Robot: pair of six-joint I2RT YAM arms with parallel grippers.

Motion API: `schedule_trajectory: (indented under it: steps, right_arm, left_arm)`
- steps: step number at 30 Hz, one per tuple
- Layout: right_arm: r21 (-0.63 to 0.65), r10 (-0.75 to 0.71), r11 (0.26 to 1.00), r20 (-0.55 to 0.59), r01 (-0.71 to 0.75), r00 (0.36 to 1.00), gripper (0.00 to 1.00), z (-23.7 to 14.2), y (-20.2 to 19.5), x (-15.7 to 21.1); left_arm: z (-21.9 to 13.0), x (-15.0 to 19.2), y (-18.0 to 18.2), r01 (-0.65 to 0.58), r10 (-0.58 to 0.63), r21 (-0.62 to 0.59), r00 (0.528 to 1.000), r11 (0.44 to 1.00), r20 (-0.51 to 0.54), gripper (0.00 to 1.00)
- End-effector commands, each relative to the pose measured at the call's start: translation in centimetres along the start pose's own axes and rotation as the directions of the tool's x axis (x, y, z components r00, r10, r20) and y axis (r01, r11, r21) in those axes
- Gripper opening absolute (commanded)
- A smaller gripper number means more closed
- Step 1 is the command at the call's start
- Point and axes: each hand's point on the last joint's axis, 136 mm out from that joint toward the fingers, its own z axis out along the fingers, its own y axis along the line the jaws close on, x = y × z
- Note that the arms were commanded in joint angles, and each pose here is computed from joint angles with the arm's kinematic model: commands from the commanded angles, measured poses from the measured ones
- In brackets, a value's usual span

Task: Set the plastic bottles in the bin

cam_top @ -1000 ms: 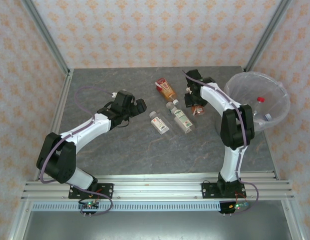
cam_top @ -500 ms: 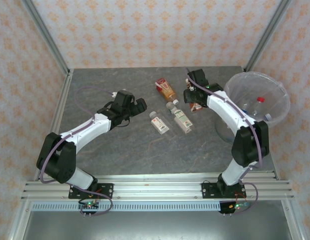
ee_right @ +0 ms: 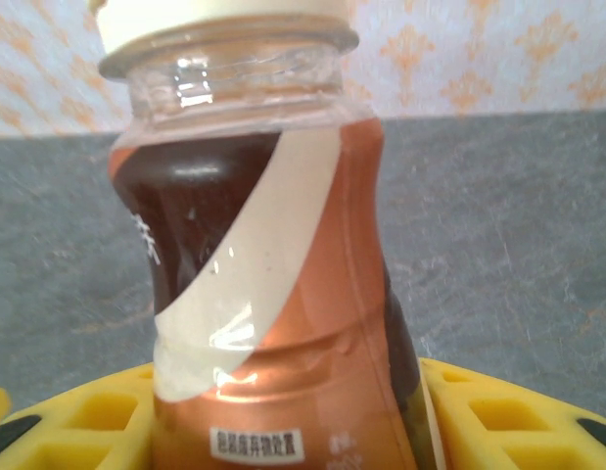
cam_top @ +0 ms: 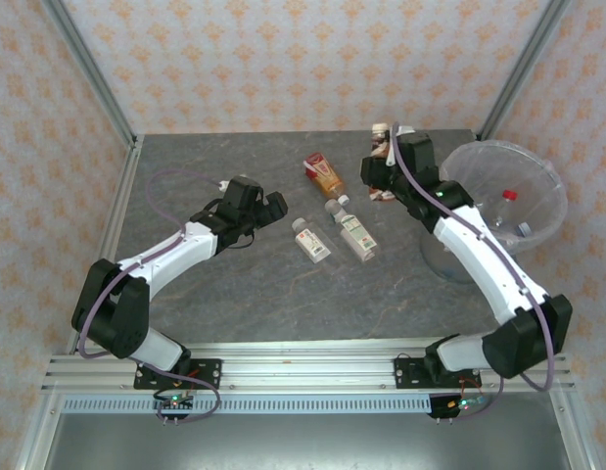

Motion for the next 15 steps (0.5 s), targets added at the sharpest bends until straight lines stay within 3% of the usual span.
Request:
schedule_trajectory:
  steps: [1, 7, 15]
  right_arm:
    - [-0.01, 0.048, 0.999, 0.148, -0.047, 0.988, 0.41, -3.1, 0.1, -3.4]
    - [0.043, 0.058, 0.996, 0.32, -0.076, 0.946, 0.42, -7.3, -1.5, -6.8]
    - [0.207, 0.044, 0.967, 0.443, -0.15, 0.896, 0.42, -9.6, -5.9, -8.9]
  left_arm:
    - [0.5, 0.2, -0.6, 0.002, -0.002, 0.016, 1.0, 1.0, -0.005, 1.0]
    - [0.6, 0.3, -0.6, 0.0, 0.0, 0.018, 1.0, 1.0, -0.008, 1.0]
    - [0.5, 0.4, -0.6, 0.001, -0.001, 0.016, 1.0, 1.0, -0.012, 1.0]
